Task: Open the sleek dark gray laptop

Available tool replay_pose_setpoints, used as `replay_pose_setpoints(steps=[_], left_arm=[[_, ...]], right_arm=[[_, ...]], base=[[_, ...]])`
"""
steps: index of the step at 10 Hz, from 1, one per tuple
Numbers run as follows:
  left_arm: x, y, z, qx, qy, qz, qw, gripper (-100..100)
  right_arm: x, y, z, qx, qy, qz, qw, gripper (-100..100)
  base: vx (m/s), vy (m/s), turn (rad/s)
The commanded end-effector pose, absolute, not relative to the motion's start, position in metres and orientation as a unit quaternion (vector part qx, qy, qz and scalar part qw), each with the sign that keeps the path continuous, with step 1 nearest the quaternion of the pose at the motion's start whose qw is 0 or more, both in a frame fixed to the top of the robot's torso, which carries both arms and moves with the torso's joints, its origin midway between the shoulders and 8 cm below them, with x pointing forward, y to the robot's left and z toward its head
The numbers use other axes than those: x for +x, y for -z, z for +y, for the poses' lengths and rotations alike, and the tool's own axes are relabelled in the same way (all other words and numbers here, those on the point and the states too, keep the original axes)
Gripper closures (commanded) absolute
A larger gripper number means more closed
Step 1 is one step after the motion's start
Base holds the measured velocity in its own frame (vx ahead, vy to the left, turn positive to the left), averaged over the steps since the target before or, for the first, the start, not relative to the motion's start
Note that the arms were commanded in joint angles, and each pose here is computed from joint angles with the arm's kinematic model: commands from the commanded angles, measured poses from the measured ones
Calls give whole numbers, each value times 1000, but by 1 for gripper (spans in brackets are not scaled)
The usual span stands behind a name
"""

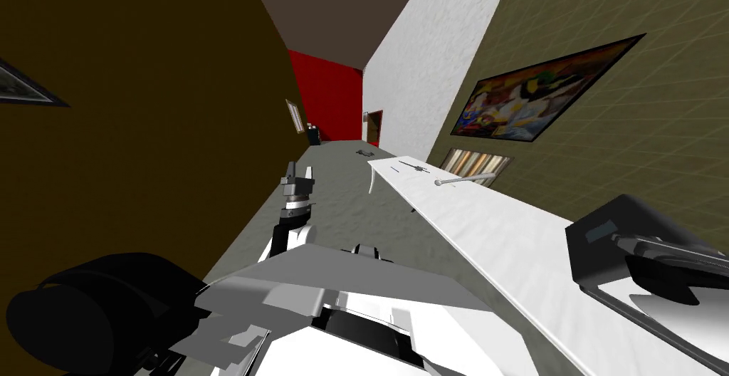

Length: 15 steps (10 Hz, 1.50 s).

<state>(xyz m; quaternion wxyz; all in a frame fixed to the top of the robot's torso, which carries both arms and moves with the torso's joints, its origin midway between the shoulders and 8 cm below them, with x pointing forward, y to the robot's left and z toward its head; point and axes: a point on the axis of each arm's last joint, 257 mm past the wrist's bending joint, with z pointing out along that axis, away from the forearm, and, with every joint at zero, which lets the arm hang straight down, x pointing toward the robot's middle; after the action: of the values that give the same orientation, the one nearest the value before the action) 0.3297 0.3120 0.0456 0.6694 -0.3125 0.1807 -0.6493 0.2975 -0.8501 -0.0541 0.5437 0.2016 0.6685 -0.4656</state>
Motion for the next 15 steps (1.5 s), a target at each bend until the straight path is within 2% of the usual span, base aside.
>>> replay_pose_setpoints(steps=[1,10,15], left_arm=[[330,-45,312,-313,649,181,669,0],[330,-45,312,-313,649,181,670,0],[330,-45,312,-313,649,181,670,0]], right_arm=[[271,68,-874,254,465,661,532,100],[254,40,-886,321,473,591,569,100],[225,22,-897,347,500,555,567,100]], base=[[-204,20,364],[-130,-48,163],[-121,-43,146]])
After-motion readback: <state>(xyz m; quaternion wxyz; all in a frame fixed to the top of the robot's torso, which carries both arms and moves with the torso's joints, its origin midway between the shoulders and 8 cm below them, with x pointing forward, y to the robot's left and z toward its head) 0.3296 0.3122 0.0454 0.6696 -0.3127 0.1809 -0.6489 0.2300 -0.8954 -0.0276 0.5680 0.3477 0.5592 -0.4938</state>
